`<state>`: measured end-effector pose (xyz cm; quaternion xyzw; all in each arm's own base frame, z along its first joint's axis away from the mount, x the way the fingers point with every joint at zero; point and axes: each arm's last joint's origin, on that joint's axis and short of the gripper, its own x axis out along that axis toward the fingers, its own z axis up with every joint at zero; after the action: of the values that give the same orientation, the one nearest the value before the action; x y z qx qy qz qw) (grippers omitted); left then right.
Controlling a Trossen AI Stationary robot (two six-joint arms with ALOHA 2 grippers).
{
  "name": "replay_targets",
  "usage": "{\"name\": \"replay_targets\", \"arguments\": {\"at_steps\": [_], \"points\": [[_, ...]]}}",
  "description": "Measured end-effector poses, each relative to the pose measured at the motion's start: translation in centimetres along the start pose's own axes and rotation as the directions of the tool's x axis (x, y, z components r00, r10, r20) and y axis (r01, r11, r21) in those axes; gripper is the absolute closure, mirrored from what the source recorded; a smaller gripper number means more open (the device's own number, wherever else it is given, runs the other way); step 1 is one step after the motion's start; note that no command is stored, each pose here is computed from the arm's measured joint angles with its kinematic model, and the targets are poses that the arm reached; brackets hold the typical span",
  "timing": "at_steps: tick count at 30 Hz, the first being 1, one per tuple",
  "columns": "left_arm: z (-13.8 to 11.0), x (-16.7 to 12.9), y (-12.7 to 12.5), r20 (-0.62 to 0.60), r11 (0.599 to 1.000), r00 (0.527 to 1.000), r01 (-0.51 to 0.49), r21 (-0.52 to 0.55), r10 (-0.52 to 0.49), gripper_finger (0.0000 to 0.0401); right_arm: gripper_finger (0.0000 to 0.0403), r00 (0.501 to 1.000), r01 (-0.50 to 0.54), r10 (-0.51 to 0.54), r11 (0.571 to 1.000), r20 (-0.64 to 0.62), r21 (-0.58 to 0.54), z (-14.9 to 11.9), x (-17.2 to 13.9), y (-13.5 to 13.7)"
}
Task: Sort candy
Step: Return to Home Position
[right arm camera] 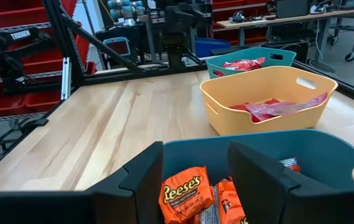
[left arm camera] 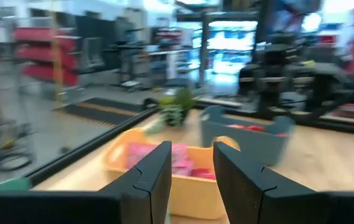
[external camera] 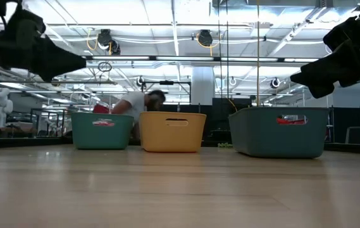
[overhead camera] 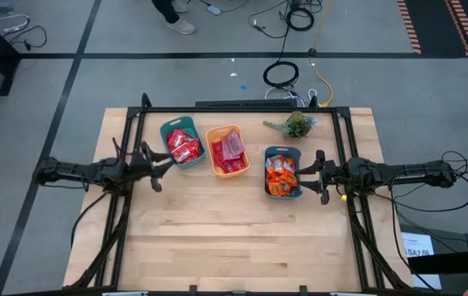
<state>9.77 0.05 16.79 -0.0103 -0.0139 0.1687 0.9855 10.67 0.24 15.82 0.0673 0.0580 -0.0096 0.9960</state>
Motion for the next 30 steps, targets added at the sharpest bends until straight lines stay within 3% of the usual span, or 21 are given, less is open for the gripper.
{"name": "replay_targets", "arguments": {"at_steps": [5,30], "points": [[-0.24,0.32,0.43,-0.026,0.998,0.997,-0.067,0.01,0.067,0.0273,0.0231,1.0,0.0,0.0,1.0,0.0,-0.001,0.0,0.0,0.0],[-0.33,0.39,0.37,-0.036,0.998,0.998,-0.054,0.014,0.055,0.0273,0.0231,1.0,-0.018,0.018,1.0,-0.002,0.006,0.0,0.0,0.05]]}}
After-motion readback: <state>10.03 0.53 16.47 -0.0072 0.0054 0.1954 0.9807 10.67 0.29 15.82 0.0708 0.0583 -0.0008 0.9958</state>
